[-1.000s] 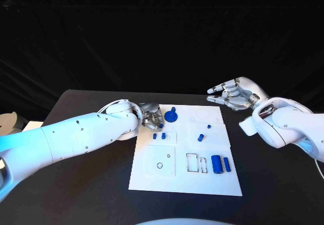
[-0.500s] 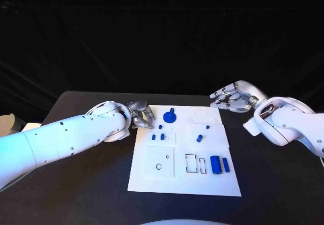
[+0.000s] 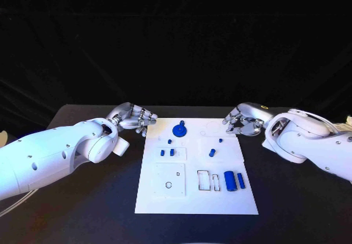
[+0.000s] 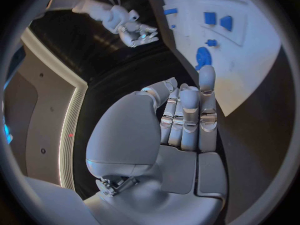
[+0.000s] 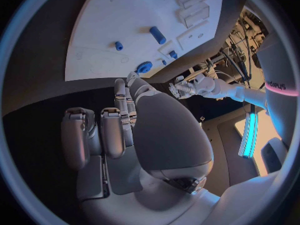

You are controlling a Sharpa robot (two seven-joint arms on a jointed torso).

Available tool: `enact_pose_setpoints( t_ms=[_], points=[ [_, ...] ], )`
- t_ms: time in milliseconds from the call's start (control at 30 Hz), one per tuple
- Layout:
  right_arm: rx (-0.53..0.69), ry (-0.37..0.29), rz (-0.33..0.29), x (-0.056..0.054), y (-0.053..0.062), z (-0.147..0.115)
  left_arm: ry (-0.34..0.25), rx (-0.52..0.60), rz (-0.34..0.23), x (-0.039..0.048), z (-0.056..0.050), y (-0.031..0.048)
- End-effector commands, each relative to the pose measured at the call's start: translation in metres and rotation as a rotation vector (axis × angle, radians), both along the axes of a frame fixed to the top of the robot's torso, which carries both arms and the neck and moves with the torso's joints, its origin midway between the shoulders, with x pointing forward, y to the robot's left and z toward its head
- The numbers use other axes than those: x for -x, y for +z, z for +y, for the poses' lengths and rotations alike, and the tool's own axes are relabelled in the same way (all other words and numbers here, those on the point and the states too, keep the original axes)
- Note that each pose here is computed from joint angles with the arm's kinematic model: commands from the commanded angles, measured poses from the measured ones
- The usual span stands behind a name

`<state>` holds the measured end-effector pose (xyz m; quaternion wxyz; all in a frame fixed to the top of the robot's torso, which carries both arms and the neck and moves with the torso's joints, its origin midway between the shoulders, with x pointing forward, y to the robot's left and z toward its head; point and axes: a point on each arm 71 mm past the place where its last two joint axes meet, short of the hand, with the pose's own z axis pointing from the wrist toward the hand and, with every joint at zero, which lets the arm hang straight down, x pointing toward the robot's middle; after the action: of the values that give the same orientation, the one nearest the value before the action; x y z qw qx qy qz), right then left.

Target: Assemble the parts on the task board

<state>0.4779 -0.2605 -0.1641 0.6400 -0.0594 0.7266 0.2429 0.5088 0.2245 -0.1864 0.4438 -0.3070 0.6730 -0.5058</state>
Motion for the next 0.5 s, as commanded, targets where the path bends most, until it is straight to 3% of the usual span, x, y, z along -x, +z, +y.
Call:
enact_pose_setpoints(
  t_ms=[33, 200, 500],
  points=[
    [0.23, 0.024, -0.062, 0.001, -0.009, 0.006, 0.089, 0.462, 0.095, 0.0059, 0.006, 0.0063],
    [0.296, 0.043, -0.064, 0.001, -0.018, 0.015, 0.091, 0.562, 0.128, 0.0154, 0.01, 0.0084],
    [0.339, 0.06, -0.056, -0.002, -0.031, 0.028, 0.078, 0.603, 0.143, 0.0241, 0.008, 0.0108]
  ],
)
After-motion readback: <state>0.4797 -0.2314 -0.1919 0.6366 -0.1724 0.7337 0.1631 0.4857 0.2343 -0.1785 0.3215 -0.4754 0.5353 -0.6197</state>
